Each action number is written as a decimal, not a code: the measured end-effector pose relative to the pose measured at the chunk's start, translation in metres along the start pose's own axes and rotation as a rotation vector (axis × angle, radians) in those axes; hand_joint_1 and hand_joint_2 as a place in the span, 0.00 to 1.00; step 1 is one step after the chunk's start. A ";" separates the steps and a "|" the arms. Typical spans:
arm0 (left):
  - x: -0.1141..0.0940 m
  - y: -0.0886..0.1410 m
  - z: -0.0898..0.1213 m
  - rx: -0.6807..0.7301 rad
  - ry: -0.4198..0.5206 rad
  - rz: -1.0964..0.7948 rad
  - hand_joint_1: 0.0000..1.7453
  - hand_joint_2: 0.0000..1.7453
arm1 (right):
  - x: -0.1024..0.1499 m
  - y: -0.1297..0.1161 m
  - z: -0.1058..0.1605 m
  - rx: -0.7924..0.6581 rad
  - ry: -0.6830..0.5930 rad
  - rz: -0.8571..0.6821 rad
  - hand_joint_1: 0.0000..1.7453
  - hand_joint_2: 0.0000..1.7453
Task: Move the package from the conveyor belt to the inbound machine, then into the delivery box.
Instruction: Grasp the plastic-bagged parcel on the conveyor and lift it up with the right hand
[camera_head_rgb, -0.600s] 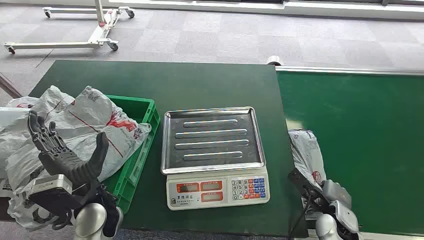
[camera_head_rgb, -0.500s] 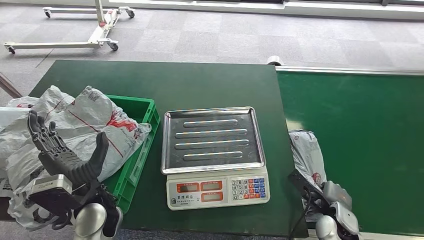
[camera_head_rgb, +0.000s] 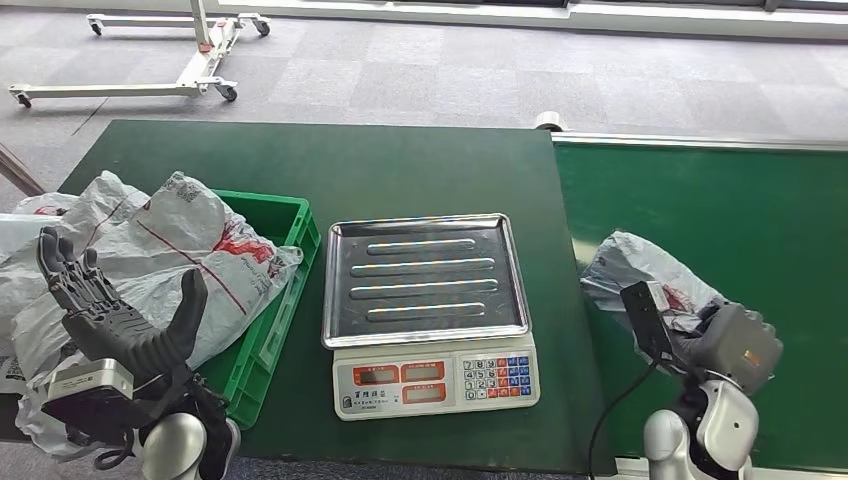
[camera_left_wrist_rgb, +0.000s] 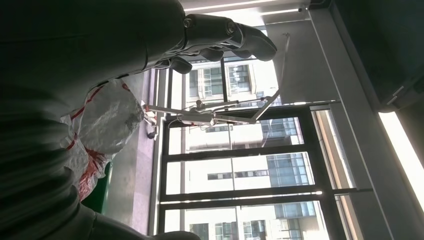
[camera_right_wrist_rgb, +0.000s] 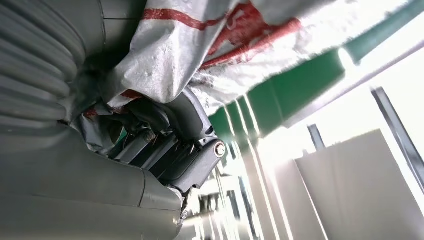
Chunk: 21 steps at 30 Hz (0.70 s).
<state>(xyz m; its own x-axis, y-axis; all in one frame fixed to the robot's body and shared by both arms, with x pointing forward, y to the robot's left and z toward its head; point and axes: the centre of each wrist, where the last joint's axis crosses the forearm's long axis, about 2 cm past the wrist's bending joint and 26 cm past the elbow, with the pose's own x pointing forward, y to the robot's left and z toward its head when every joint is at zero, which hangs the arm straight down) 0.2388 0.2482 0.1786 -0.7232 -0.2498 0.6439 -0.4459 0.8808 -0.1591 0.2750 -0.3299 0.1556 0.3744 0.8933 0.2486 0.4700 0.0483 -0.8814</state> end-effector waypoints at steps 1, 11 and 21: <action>0.000 0.000 0.000 0.000 0.000 0.000 0.00 1.00 | 0.003 -0.008 -0.002 -0.059 -0.016 -0.015 1.00 1.00; 0.000 -0.006 -0.002 0.000 -0.001 0.020 0.00 1.00 | 0.023 -0.059 -0.005 -0.483 -0.177 -0.136 1.00 1.00; -0.004 -0.028 -0.010 -0.034 -0.008 0.082 0.00 1.00 | 0.085 -0.088 -0.025 -0.698 -0.599 -0.329 1.00 1.00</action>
<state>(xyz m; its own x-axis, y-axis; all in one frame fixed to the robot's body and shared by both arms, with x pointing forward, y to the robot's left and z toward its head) 0.2594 0.2283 0.1878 -0.7609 -0.1788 0.6238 -0.3665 0.9117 -0.1857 0.2858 -0.2694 0.2645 -0.2375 0.9711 0.0246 0.9182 0.2327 -0.3206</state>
